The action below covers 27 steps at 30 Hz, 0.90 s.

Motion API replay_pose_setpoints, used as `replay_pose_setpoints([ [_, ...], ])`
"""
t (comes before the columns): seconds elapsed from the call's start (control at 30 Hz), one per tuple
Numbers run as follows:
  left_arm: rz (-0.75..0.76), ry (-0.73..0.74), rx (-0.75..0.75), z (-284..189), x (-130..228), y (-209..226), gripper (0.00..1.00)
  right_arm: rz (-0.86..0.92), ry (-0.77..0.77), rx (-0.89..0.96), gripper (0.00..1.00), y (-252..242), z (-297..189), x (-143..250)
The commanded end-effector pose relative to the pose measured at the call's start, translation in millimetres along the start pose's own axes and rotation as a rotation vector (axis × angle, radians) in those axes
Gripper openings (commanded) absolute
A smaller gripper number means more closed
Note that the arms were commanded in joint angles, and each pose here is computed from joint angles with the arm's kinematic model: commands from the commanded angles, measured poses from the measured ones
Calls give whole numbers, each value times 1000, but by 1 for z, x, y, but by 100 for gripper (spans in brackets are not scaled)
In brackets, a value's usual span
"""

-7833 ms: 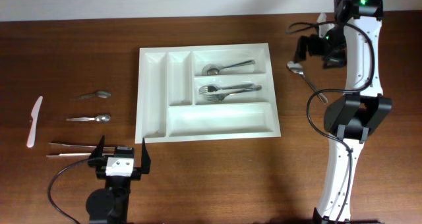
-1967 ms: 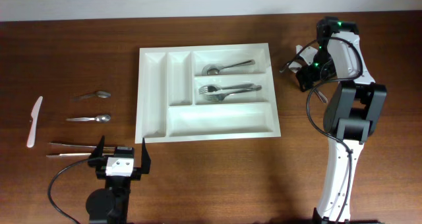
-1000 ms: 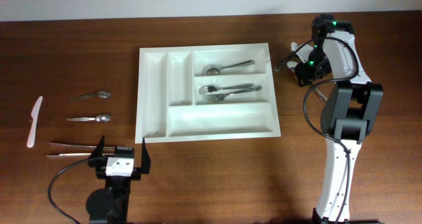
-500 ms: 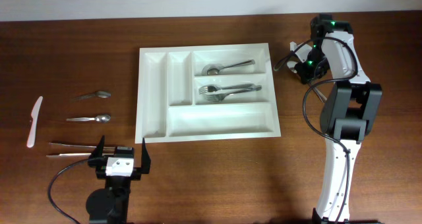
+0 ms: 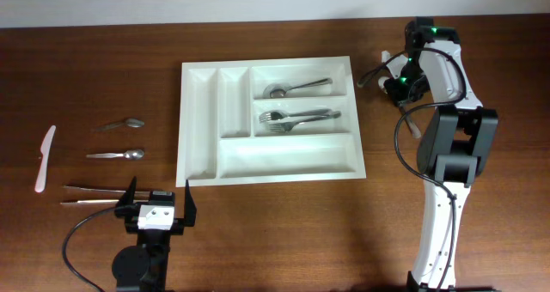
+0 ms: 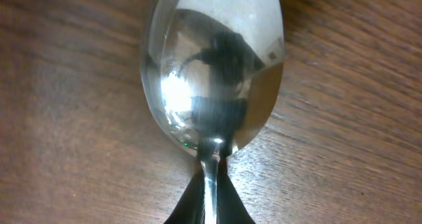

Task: Pack container
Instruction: 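Carry the spoon with the right gripper over the tray's upper right compartment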

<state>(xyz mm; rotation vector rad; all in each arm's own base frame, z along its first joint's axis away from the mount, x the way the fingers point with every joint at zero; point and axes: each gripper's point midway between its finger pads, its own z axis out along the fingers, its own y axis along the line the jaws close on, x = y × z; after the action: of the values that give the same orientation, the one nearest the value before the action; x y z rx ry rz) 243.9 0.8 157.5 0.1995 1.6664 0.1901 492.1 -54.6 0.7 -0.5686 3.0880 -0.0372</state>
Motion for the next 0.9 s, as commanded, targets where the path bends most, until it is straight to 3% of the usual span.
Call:
replay_pose_setpoints([
  [0.0,11,1,-7,0,2,1,99,124,-25,24,4,-5,-4,-11],
  [0.13,11,1,-7,0,2,1,99,237,-98,27,4,-8,-35,-26],
  [0.47,11,1,-7,0,2,1,99,449,-401,-257,4,47,-133,-92],
  [0.87,12,1,-7,0,2,1,99,869,-379,-511,4,114,-162,-125],
])
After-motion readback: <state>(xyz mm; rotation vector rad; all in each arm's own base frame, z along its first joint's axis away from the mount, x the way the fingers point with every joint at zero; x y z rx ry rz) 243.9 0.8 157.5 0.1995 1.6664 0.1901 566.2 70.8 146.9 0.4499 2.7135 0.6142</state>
